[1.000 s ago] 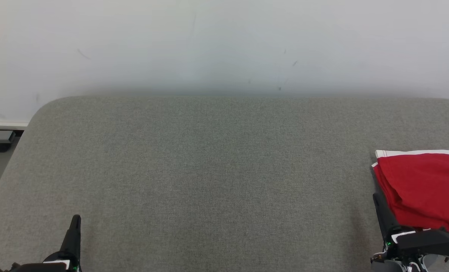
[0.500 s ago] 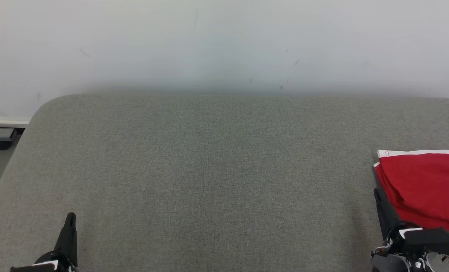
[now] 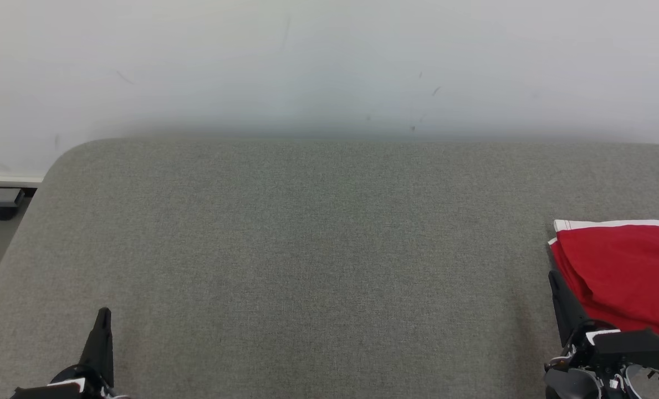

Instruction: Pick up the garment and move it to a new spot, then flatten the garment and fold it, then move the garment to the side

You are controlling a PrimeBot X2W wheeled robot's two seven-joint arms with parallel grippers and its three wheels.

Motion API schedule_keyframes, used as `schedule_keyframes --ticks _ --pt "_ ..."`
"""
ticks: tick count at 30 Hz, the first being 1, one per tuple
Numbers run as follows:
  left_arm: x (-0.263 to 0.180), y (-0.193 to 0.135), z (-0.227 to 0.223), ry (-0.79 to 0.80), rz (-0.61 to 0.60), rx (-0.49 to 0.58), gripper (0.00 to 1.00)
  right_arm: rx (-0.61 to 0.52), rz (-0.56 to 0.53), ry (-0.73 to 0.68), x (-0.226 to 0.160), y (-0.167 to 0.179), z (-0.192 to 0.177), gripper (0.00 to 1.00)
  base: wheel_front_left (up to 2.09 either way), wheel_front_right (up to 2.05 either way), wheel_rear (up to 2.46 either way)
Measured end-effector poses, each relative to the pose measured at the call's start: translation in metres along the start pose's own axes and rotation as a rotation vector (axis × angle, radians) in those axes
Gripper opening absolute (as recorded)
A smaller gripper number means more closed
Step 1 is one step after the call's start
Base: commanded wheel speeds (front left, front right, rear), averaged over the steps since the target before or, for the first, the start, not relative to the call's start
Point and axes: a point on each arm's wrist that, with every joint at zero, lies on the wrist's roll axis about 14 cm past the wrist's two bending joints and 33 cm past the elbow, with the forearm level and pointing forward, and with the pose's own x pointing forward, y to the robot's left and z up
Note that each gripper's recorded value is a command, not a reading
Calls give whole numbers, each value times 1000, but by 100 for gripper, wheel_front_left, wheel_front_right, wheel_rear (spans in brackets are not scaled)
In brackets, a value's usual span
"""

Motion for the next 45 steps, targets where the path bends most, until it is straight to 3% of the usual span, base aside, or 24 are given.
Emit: schedule_keyframes --ticks 45 --pt "0 0 0 0 0 0 0 0 0 0 0 0 0 0 0 0 0"
